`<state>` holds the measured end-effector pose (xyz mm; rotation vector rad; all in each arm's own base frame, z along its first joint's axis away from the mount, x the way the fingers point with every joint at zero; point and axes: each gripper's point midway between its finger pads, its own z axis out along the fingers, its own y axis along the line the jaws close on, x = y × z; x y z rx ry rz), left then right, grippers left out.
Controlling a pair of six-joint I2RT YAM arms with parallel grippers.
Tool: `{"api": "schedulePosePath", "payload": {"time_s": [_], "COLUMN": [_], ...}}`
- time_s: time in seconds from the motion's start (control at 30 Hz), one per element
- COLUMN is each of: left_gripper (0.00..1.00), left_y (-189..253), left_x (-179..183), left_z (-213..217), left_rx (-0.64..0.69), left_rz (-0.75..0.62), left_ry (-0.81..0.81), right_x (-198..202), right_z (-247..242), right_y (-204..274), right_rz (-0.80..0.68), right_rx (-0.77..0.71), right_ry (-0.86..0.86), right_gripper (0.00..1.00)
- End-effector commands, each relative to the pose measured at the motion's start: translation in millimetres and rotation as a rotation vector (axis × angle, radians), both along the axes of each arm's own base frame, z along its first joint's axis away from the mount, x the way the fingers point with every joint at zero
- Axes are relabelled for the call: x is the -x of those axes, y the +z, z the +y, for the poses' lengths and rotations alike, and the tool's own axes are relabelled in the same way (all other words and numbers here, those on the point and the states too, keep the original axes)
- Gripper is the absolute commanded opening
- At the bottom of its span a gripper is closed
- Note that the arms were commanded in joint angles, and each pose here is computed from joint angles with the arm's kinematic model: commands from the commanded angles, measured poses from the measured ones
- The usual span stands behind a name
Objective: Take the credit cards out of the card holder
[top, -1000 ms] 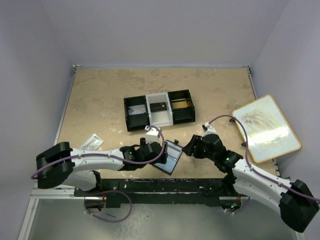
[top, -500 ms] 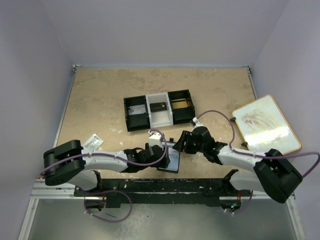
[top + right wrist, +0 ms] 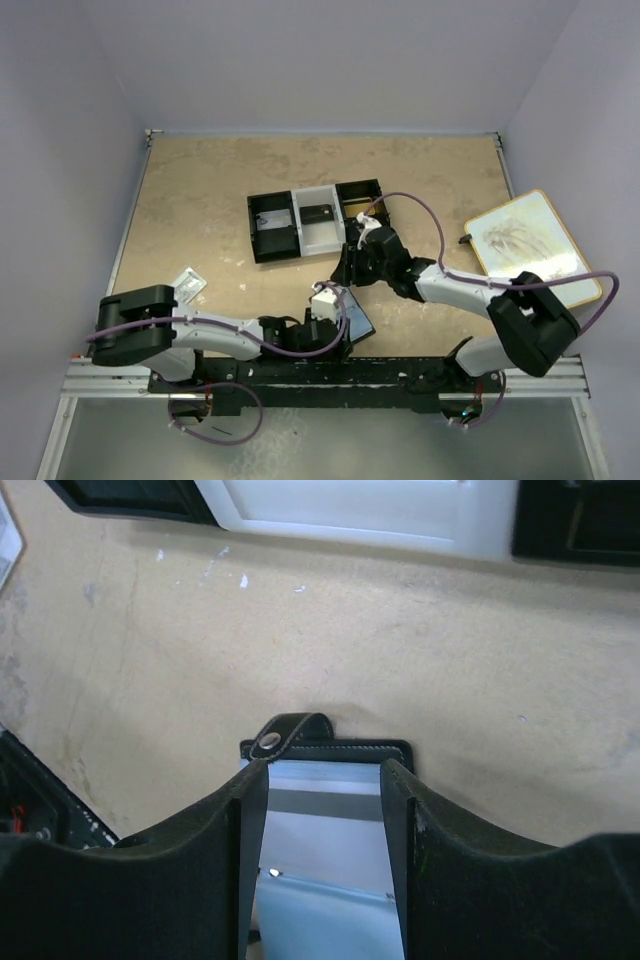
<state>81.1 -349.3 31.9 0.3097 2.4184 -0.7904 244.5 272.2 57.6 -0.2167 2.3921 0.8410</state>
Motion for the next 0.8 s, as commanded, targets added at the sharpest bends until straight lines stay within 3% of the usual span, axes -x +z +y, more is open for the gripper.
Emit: {"api": "schedulePosePath", "payload": {"time_s": [0.0,0.2,0.43,0.77], "left_gripper": [0.59,0.59,0.58,0.57], "left_y": [27,60,62,63], "left_x": [-15,-49,-89,-106], "left_z": [5,48,58,23], "left_rx": [-0.01,-0.031,-0.037,-0.09], "left_rz": [-0.076,-0.186,-0.178,-0.181], "left_ry": [0.074,0.187,0.215,0.131], "right_x": [-3,6,47,54], "right_z": [-17,-33,-10,-16], "right_y": [28,47,45,27], "right_rz": [-0.081,-0.104,0.01,0.062], "right_rx": [0.045,-0.046,-0.462,-0.427], "right_ry": [-0.04,-0.154,-0.16,-0.197], "right_gripper": [0.52,0.52,0.42,0.38]}}
